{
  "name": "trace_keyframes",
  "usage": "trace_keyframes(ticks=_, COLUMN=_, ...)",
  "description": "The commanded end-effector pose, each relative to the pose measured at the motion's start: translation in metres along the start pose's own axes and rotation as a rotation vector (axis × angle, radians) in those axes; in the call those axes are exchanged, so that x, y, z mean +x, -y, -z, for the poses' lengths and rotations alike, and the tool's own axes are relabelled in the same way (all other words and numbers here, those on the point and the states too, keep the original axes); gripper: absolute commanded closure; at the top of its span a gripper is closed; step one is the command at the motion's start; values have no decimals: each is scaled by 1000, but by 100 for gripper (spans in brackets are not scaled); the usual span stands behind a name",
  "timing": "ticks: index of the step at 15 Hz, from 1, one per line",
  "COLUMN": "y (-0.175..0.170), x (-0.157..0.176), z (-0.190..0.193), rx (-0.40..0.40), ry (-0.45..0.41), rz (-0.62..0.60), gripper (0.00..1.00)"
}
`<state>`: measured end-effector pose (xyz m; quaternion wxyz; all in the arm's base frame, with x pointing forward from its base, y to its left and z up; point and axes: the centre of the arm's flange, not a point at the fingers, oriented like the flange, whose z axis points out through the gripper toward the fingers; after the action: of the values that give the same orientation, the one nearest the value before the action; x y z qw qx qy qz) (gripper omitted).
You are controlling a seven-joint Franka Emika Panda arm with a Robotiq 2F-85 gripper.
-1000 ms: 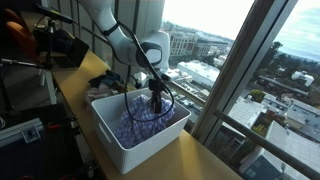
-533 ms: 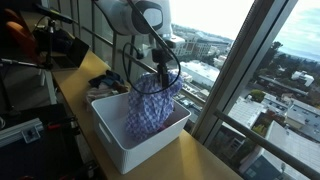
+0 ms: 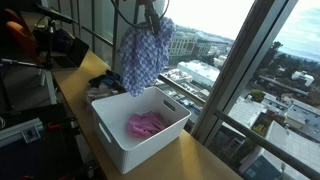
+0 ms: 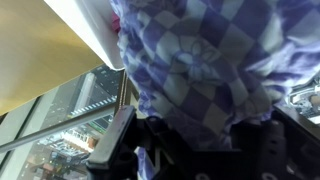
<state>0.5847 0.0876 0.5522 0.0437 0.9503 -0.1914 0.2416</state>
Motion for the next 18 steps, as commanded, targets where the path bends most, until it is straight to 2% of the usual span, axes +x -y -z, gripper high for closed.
trace_keyframes(ticks=1, y=53, x=-18, z=75, rx=33, ry=-40, rz=46, gripper=100)
trace_keyframes(ticks=4, y=122, x=-61, z=83, rx=97, ry=-32, rz=98, gripper=100)
trace_keyframes(ticks=6, y=164, x=-98, z=55, rx=125, ry=-10, rz=126, gripper=100)
trace_keyframes(ticks=8, y=190, x=-127, z=21, rx=129, ry=31, rz=148, gripper=100)
trace_keyframes(ticks=12, y=208, x=-172, z=-85, rx=114, ry=167, rz=183, gripper=100)
trace_keyframes(ticks=18, y=202, x=-210, z=-220, rx=76, ry=354, rz=178, gripper=100)
